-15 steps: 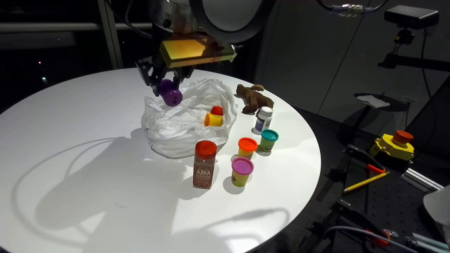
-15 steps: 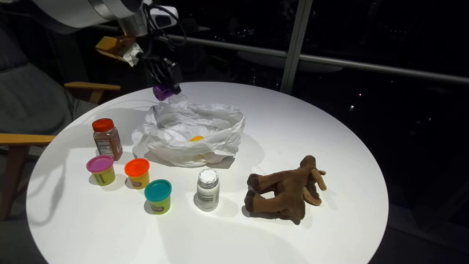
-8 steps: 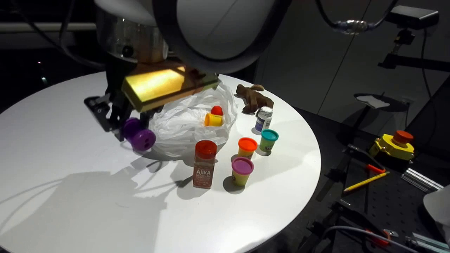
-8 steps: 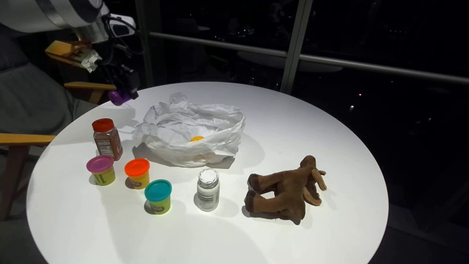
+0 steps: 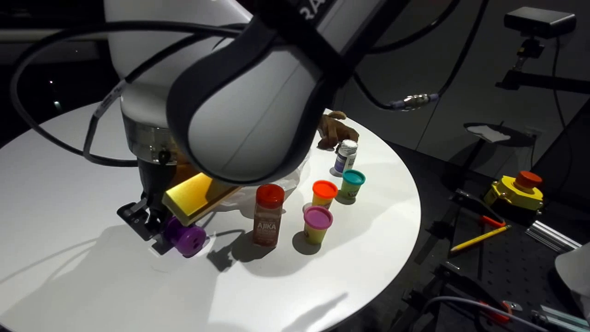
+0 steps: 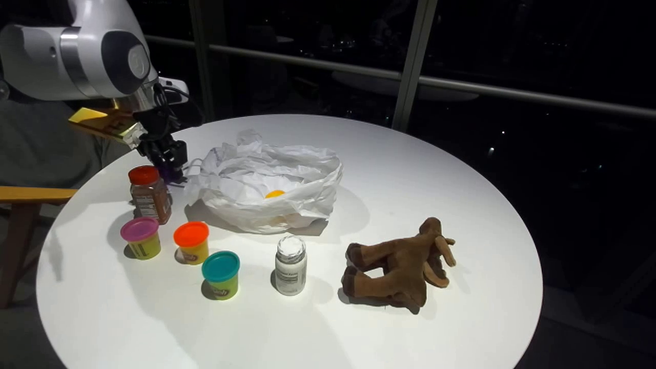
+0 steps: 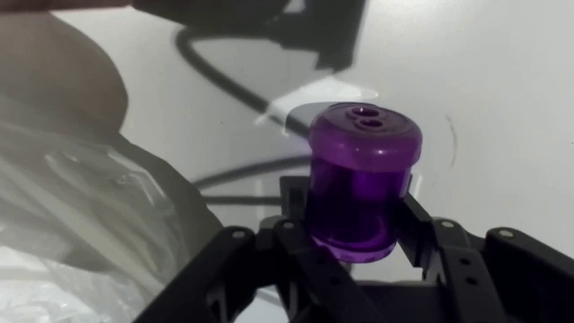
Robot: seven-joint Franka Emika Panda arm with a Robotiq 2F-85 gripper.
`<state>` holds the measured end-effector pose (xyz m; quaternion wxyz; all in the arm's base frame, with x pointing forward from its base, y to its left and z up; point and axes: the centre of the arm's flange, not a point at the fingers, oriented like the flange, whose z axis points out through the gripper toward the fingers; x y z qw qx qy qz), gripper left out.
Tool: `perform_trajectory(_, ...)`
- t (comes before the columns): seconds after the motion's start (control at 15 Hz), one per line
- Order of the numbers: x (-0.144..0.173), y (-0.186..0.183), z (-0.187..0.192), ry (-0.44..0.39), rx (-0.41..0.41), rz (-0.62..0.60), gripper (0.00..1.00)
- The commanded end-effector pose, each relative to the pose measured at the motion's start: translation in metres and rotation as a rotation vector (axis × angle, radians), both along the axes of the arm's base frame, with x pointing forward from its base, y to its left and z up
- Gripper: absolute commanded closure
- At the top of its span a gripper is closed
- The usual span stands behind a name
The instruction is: Pick the objects in the plastic bag and put them on the table
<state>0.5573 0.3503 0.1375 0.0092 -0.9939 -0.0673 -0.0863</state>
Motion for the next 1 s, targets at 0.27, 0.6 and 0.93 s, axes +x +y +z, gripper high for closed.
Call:
perform_trajectory(0.27, 0.02, -0.021, 0.045, -0.054, 0.003, 0.015, 0.01)
perform_trajectory(0.6, 0.028, -0.068, 0.088, -0.112, -0.036, -0.071, 0.0)
perform_trajectory(0.93, 0.03, -0.132, 0.103, -0.049, -0.128, 0.01, 0.0)
